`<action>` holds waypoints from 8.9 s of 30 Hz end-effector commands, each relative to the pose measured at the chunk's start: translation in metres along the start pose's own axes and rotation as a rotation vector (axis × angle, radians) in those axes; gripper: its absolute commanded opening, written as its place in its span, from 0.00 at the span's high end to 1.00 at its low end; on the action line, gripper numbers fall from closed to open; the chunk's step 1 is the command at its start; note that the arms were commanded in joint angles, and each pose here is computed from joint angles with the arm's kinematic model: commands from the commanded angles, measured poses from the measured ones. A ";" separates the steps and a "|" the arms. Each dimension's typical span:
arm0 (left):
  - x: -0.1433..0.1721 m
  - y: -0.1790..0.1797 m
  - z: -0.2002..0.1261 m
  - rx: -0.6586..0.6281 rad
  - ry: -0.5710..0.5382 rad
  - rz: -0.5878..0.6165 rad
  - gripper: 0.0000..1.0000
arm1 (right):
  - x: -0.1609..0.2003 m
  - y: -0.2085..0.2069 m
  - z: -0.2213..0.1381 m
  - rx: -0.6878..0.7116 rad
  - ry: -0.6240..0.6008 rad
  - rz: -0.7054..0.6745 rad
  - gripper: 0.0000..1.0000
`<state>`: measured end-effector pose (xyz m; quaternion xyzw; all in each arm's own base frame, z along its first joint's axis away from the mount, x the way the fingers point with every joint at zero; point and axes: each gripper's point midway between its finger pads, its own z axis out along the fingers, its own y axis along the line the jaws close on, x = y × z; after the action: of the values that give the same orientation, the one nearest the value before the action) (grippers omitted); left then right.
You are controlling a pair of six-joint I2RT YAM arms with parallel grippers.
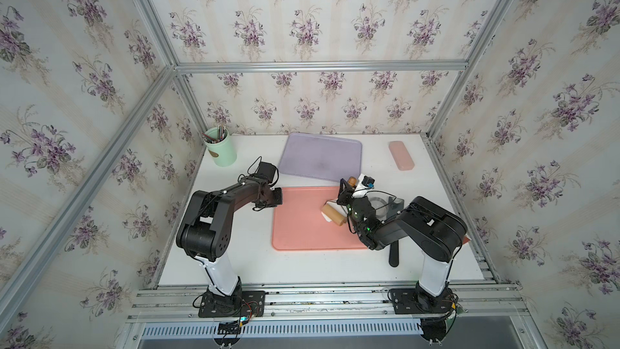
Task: Roll out the dumpling wrappers from the dough
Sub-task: Flatten out the dough on the work surface, then place the rolling pin at the center of the board, then pick up the dumpling mold from the center of the board, then press the dumpling wrapper onto the plate.
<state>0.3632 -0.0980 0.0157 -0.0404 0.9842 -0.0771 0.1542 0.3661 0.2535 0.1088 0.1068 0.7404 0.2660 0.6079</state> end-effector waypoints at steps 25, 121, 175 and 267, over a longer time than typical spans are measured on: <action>0.026 0.011 -0.003 -0.048 0.097 -0.015 1.00 | -0.017 -0.116 0.010 0.318 0.098 -0.051 1.00; 0.004 0.018 -0.037 -0.095 -0.054 -0.004 0.77 | -0.132 -0.026 -0.002 0.030 -0.054 0.187 1.00; -0.006 0.003 -0.081 -0.026 -0.217 0.033 0.82 | -0.173 -0.248 -0.006 0.545 0.136 0.468 0.12; 0.012 -0.005 -0.084 0.028 -0.222 0.019 0.05 | 0.052 -0.053 -0.044 0.337 1.026 -0.463 1.00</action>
<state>0.3242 -0.0916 0.0904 -0.0392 0.9603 -0.0820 0.2636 0.3137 0.2287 0.0411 -0.1077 0.9780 0.0433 0.1732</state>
